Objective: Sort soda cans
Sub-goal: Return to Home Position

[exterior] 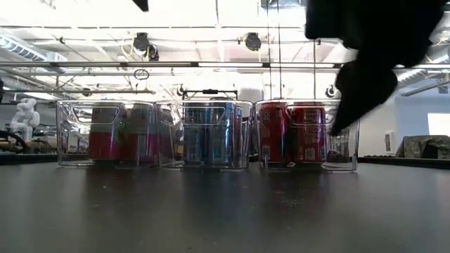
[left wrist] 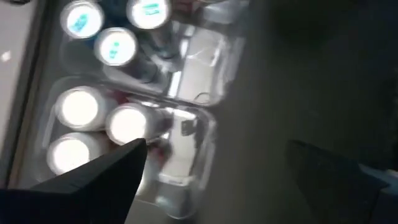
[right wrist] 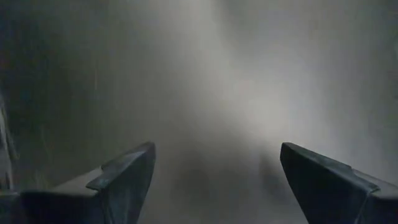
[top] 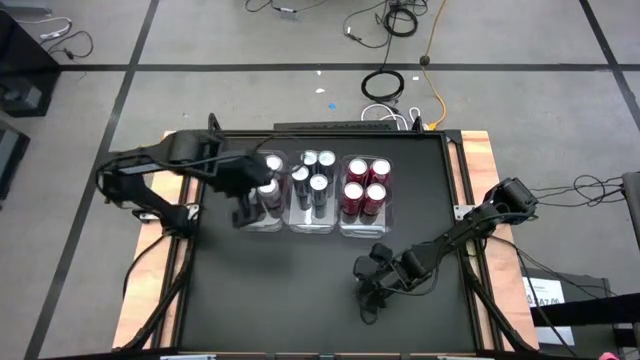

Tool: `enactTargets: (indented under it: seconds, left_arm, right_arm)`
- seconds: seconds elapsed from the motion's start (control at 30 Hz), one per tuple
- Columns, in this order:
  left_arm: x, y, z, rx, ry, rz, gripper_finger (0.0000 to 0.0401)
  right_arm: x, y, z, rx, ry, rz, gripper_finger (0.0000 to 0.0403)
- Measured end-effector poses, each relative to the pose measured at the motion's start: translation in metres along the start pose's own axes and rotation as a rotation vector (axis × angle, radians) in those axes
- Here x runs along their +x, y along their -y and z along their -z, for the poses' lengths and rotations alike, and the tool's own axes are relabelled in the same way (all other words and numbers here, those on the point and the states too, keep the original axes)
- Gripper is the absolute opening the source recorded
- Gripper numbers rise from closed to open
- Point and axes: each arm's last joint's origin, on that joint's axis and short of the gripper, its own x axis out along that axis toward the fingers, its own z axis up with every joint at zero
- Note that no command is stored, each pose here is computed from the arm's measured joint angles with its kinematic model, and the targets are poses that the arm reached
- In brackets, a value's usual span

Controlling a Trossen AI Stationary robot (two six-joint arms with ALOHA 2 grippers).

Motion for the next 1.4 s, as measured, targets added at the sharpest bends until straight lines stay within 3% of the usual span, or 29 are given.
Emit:
enactTargets:
  seconds: [0.17, 0.27, 0.37, 0.53, 0.67, 0.93, 1.17, 1.4]
  left_arm:
    - [-0.019, 0.013, 0.016, -0.061, 0.045, 0.063, 0.039]
    - [-0.029, 0.025, 0.028, 0.002, 0.098, 0.084, 0.039]
    - [-0.023, 0.035, 0.04, 0.021, 0.208, 0.025, 0.039]
    - [0.012, 0.045, 0.076, 0.038, 0.289, 0.076, 0.039]
    - [0.049, 0.044, 0.108, 0.009, 0.35, 0.138, 0.039]
    - [0.09, 0.024, 0.159, 0.036, 0.628, 0.243, 0.039]
    - [0.12, -0.005, 0.197, 0.032, 0.821, 0.115, 0.039]
    - [0.134, -0.025, 0.221, 0.013, 0.944, 0.105, 0.039]
  right_arm:
    - [-0.004, 0.01, 0.013, -0.058, -0.247, 0.008, 0.0338]
    - [-0.014, 0.017, 0.018, -0.077, -0.302, 0.066, 0.0338]
    - [-0.029, 0.022, 0.02, -0.142, -0.307, 0.123, 0.0338]
    - [-0.062, 0.036, 0.02, -0.231, -0.2, 0.282, 0.0338]
    - [-0.094, 0.046, 0.017, -0.26, -0.119, 0.319, 0.0338]
    - [-0.131, 0.083, 0.025, -0.169, 0.16, 0.244, 0.0338]
    - [-0.134, 0.119, 0.034, -0.105, 0.32, 0.151, 0.0338]
    - [-0.132, 0.148, 0.037, -0.071, 0.45, 0.146, 0.0338]
